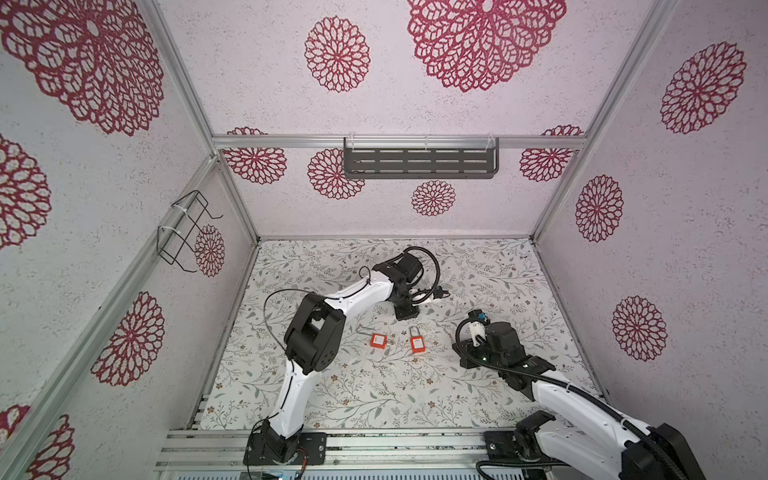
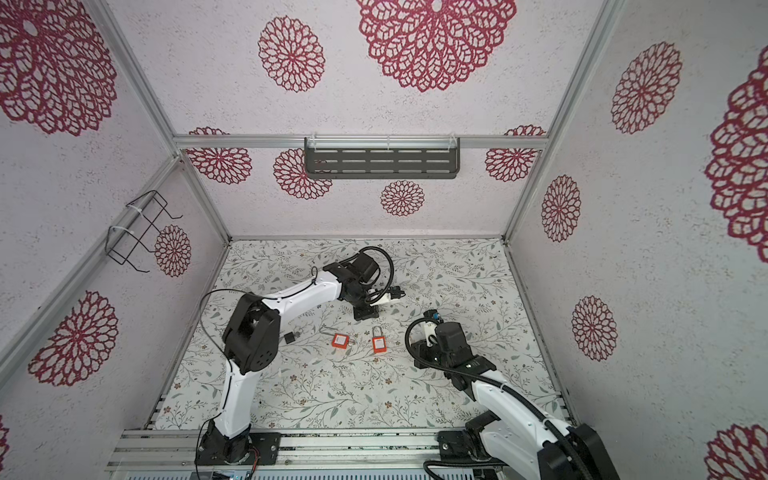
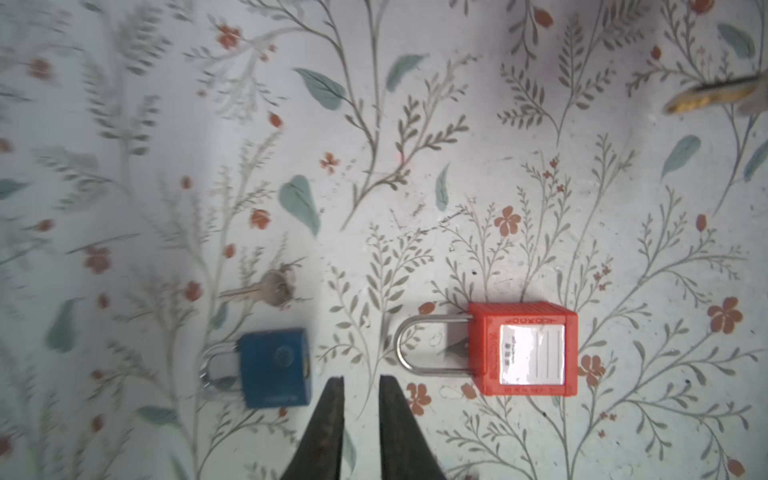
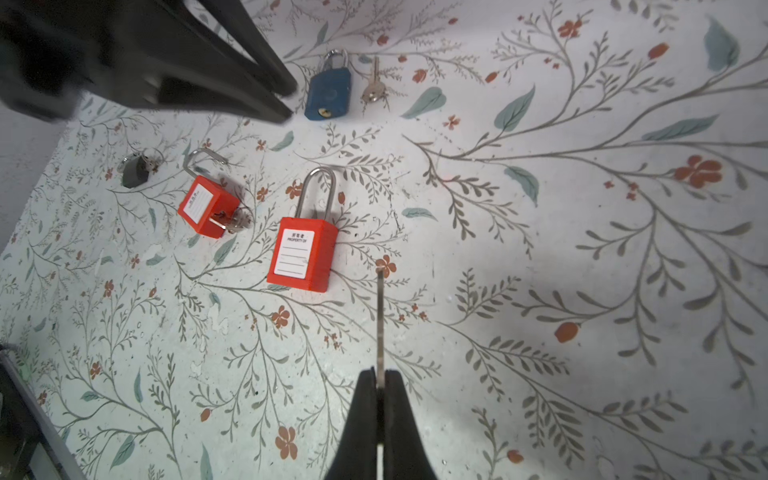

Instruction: Lock with the key

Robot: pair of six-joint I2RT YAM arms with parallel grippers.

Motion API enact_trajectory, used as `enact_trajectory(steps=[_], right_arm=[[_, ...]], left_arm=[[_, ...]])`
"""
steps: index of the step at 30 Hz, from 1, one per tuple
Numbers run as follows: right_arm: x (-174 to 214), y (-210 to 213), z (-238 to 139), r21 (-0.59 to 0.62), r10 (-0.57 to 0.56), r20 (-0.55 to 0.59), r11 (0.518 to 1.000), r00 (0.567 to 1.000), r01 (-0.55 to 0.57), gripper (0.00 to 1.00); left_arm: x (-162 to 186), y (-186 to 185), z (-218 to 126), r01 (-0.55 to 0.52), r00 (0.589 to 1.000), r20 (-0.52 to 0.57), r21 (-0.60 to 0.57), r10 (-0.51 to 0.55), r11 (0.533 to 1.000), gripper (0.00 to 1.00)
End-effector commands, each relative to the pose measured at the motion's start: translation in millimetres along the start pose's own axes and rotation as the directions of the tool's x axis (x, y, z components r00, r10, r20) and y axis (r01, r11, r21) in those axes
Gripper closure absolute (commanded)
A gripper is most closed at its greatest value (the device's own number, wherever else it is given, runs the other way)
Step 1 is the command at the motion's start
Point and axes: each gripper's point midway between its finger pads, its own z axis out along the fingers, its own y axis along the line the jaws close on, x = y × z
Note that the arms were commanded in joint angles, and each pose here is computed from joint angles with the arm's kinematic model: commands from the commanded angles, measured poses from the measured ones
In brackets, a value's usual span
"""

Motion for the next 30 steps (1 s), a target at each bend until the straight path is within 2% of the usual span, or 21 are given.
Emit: enact_trajectory(steps=[1, 4, 8, 11, 13, 16, 22, 28, 30], right_arm=[[-19, 14, 6, -0.033, 0.017, 0.028, 0.999, 0.999, -0.017, 1.0], [-20, 16, 16, -0.025, 0.011, -0.003, 1.0, 1.0, -0.011, 1.0], [-21, 23, 29, -0.025, -0.002, -0.046, 1.0, 0.999, 0.001, 1.0], [-20, 24, 38, -0.015, -0.005, -0.074, 1.0, 0.997, 0.004, 1.0], [-19, 25, 45, -0.01, -0.002, -0.09, 1.0, 0.996, 0.001, 1.0], [-16, 26, 54, 0.004, 0.003, -0.127, 1.0, 0.992, -0.002, 1.0], [-12, 26, 71, 0.022, 0.025, -0.19, 1.0, 0.981, -0.022, 1.0], [-2, 21, 77, 0.073, 0.035, -0.223, 0.997, 0.974, -0.019, 1.0], [-4, 20, 75, 0.086, 0.036, -0.215, 0.996, 0.976, -0.018, 0.96]], left_arm=[[-9, 40, -36, 0.106, 0.989, 0.123, -0.197, -0.082, 0.975, 0.78], [-1, 44, -70, 0.159, 0.976, 0.188, -0.277, -0.109, 0.948, 0.71], [18, 47, -101, 0.263, 0.951, 0.248, -0.335, -0.184, 0.905, 0.68], [39, 56, -121, 0.403, 0.907, 0.287, -0.389, -0.307, 0.828, 0.68], [56, 57, -127, 0.446, 0.893, 0.262, -0.406, -0.366, 0.798, 0.68], [72, 54, -134, 0.47, 0.883, 0.236, -0.436, -0.406, 0.768, 0.68], [93, 56, -157, 0.495, 0.869, 0.283, -0.519, -0.406, 0.697, 0.68], [106, 57, -168, 0.516, 0.857, 0.308, -0.541, -0.414, 0.665, 0.67], [108, 57, -169, 0.527, 0.85, 0.318, -0.541, -0.42, 0.656, 0.66]])
